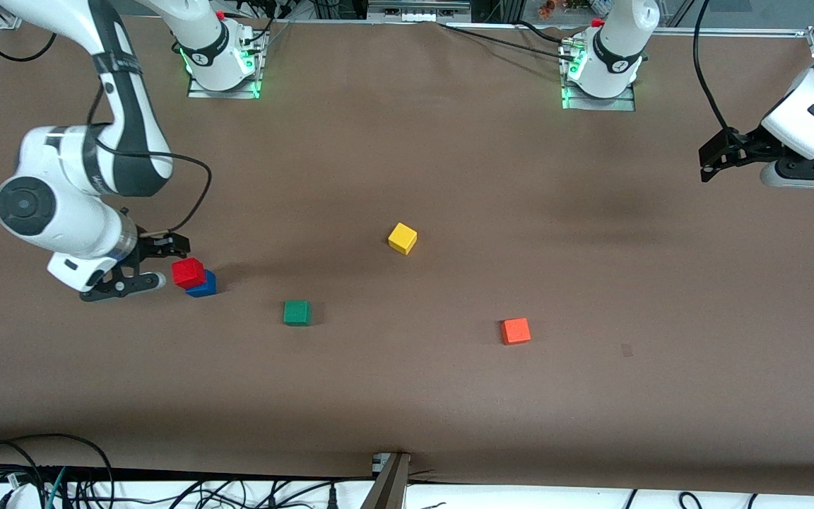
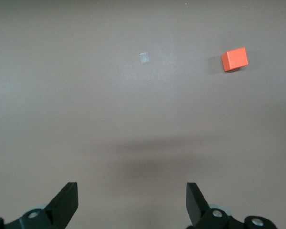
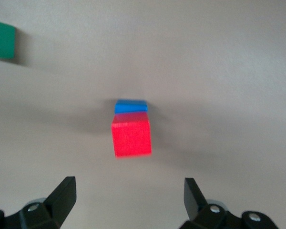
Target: Pass red block to right arm, stack on blue
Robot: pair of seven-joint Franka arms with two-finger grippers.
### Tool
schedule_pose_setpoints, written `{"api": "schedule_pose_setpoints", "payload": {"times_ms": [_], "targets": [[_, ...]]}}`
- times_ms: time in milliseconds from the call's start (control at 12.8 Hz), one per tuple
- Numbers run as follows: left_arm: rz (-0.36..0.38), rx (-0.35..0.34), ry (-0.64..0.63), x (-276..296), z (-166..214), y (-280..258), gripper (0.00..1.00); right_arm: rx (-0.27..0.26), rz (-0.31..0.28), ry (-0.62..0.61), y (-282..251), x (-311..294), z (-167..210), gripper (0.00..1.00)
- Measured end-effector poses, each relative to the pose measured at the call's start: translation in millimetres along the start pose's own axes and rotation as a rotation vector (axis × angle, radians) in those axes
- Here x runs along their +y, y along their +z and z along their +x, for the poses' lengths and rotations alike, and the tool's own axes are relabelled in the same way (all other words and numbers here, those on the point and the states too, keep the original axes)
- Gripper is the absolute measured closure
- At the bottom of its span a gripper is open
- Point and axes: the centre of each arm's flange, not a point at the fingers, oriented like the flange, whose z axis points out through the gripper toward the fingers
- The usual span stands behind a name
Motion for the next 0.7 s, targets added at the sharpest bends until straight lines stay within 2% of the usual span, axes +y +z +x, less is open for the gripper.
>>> {"api": "schedule_pose_setpoints", "payload": {"times_ms": [546,702], "targets": [[0.0,-0.021,-0.035,-7.9,-1.8,2.3,0.0,-0.161,0.03,0.046,-107.8,22.3,-31.9,0.0],[0.0,-0.029,-0.043,-12.2,-2.8,3.0,0.0,-0.17,0.033,0.048,-131.9,22.1,-39.0,0.0]]}}
